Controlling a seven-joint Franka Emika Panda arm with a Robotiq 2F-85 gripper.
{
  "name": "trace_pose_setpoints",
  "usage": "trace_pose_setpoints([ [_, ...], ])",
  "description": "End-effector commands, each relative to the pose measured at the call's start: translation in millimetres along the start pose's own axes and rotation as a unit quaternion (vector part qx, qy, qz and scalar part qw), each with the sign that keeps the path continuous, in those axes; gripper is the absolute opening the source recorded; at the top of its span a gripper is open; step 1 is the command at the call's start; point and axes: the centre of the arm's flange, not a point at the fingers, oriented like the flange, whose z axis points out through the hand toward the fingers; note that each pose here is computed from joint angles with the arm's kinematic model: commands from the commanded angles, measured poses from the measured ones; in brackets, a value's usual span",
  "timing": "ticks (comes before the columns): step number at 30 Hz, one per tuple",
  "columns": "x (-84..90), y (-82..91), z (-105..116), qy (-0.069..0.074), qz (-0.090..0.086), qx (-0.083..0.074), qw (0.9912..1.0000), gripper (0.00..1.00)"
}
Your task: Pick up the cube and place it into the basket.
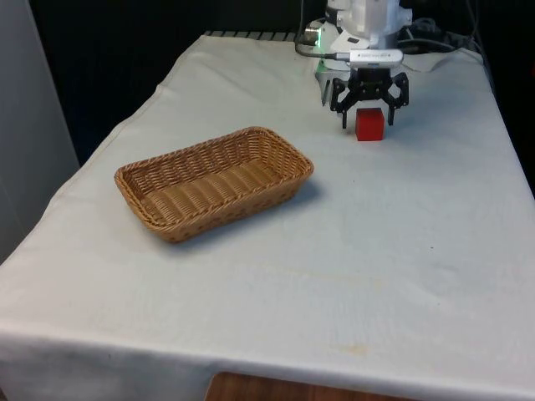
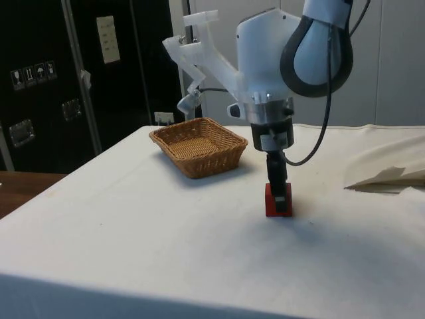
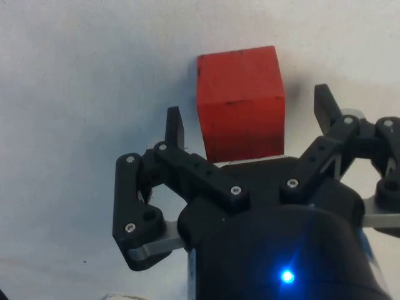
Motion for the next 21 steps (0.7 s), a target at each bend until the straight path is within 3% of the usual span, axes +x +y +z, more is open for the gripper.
trace_pose_setpoints([
  [1,1.0,-1.8,1.0,0.004,-0.001,0.002,0.99999,1.0],
  [20,0.6,1.1,2.7,0.0,0.0,0.0,1.0,1.0],
  [21,0.6,1.5,2.7,0.0,0.001,0.0,1.0,0.93],
])
